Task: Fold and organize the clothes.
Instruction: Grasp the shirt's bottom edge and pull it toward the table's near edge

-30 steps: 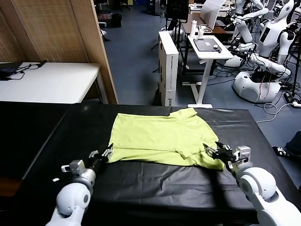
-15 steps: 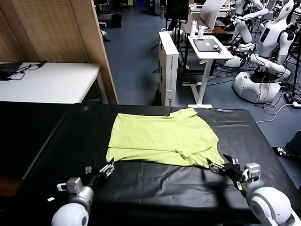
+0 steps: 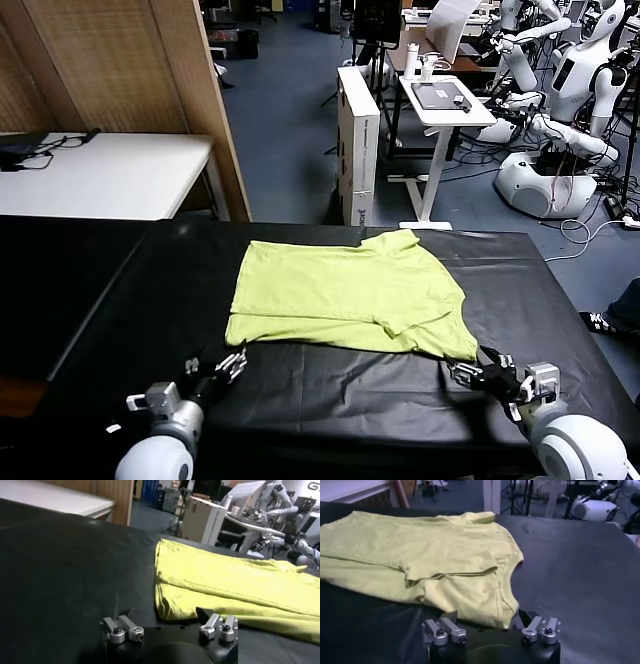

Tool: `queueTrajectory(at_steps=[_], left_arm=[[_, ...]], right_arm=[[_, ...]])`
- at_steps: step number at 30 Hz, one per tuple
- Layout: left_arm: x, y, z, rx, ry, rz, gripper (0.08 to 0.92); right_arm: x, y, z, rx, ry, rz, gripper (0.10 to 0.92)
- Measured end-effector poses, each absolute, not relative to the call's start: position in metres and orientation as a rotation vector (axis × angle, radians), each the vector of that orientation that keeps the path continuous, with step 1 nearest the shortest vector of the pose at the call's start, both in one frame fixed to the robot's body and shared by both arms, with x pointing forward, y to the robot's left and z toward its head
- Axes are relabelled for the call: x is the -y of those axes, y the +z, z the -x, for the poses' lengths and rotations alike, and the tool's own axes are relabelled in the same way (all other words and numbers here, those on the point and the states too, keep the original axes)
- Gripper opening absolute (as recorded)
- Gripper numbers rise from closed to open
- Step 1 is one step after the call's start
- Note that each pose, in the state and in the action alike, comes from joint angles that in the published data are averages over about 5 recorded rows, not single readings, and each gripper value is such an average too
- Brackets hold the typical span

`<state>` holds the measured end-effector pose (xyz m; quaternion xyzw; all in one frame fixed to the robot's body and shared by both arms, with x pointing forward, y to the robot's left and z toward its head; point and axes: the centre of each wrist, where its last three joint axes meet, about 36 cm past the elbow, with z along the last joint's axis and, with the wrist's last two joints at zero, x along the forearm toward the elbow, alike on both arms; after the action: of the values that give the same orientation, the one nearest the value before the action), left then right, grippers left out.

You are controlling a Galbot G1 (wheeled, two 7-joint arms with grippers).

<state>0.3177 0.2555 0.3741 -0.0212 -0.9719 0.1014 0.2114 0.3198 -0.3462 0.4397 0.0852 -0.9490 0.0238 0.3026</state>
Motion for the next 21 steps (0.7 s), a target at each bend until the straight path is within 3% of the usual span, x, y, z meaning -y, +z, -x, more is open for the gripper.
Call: queueTrajectory(at_steps=[2, 5, 13, 15, 21], left_arm=[[-0.256, 0.373, -0.318, 2.700, 0.279, 0.058, 0.707], [-0.255, 0.372, -0.318, 2.702, 0.272, 0.055, 0.633], [-0.257, 0.379, -0.316, 2.705, 0.270, 0.071, 0.191], [-0.260, 0.381, -0.315, 2.709, 0.261, 0.073, 0.151], [-0.272, 0.388, -0.309, 2.713, 0.199, 0.068, 0.147]], right_arm=[[0.346, 0.440, -0.319, 2.515, 0.065, -0.228, 0.155], [0.346, 0.443, -0.319, 2.517, 0.071, -0.232, 0.140], [0.347, 0.455, -0.318, 2.500, 0.093, -0.242, 0.140], [0.346, 0.458, -0.316, 2.481, 0.098, -0.248, 0.140], [0.339, 0.473, -0.306, 2.394, 0.112, -0.268, 0.140]])
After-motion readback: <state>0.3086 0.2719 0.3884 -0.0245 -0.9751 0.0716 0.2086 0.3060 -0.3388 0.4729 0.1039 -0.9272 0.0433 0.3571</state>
